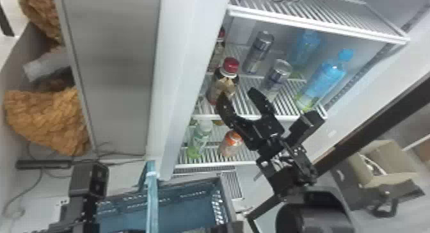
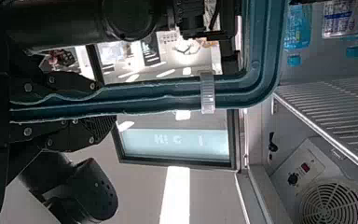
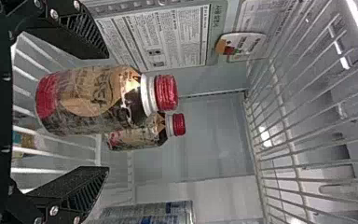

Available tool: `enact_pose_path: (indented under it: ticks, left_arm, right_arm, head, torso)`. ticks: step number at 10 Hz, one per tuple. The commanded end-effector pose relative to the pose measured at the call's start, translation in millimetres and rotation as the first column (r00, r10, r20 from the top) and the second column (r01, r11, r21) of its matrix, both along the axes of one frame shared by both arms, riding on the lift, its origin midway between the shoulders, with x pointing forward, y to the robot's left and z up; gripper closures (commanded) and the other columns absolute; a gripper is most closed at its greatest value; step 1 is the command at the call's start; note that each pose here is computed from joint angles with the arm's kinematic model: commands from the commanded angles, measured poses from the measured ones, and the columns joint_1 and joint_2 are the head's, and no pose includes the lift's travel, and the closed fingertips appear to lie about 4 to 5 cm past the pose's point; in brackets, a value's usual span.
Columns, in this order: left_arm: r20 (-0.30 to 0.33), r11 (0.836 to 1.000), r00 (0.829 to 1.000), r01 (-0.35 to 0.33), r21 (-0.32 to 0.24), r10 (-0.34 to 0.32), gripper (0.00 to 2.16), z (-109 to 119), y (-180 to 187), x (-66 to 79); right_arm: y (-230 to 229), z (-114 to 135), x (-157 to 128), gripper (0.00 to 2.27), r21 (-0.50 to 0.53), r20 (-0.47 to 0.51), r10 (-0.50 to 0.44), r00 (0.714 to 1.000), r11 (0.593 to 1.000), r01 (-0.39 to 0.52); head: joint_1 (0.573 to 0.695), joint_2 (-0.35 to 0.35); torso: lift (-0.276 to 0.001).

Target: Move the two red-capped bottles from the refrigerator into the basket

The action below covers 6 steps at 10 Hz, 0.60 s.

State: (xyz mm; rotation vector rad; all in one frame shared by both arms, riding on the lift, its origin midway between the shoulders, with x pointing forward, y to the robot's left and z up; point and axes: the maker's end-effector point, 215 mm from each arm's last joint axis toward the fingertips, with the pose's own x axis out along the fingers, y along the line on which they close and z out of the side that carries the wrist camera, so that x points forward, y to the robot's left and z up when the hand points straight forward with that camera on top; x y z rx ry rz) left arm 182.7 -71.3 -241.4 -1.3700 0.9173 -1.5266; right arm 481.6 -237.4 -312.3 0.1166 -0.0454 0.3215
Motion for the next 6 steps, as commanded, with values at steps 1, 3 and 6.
enact_pose_path:
  ticks: [1,3,6]
  left_arm:
    - [0.000,1.000,1.000,0.000,-0.002,0.000,1.21,1,0,-0.1]
    - [-0.003,1.000,1.000,0.001,-0.004,-0.001,1.21,1,0,-0.8]
    - [-0.003,1.000,1.000,0.001,-0.004,-0.001,1.21,1,0,-0.8]
  right_arm:
    - [4,-2,11,0.15,-0.003,0.000,0.010,1.000,1.000,-0.010]
    - [13,-1,23,0.15,0.003,0.003,0.025,1.000,1.000,-0.025]
    - [33,0,35,0.15,0.013,0.001,0.065,0.998,0.998,-0.065]
  head:
    - [0.695,-0.350]
    - [0.695,-0.350]
    - [0.695,-0.350]
  torso:
    - [0.000]
    - [0.000]
    - [0.000]
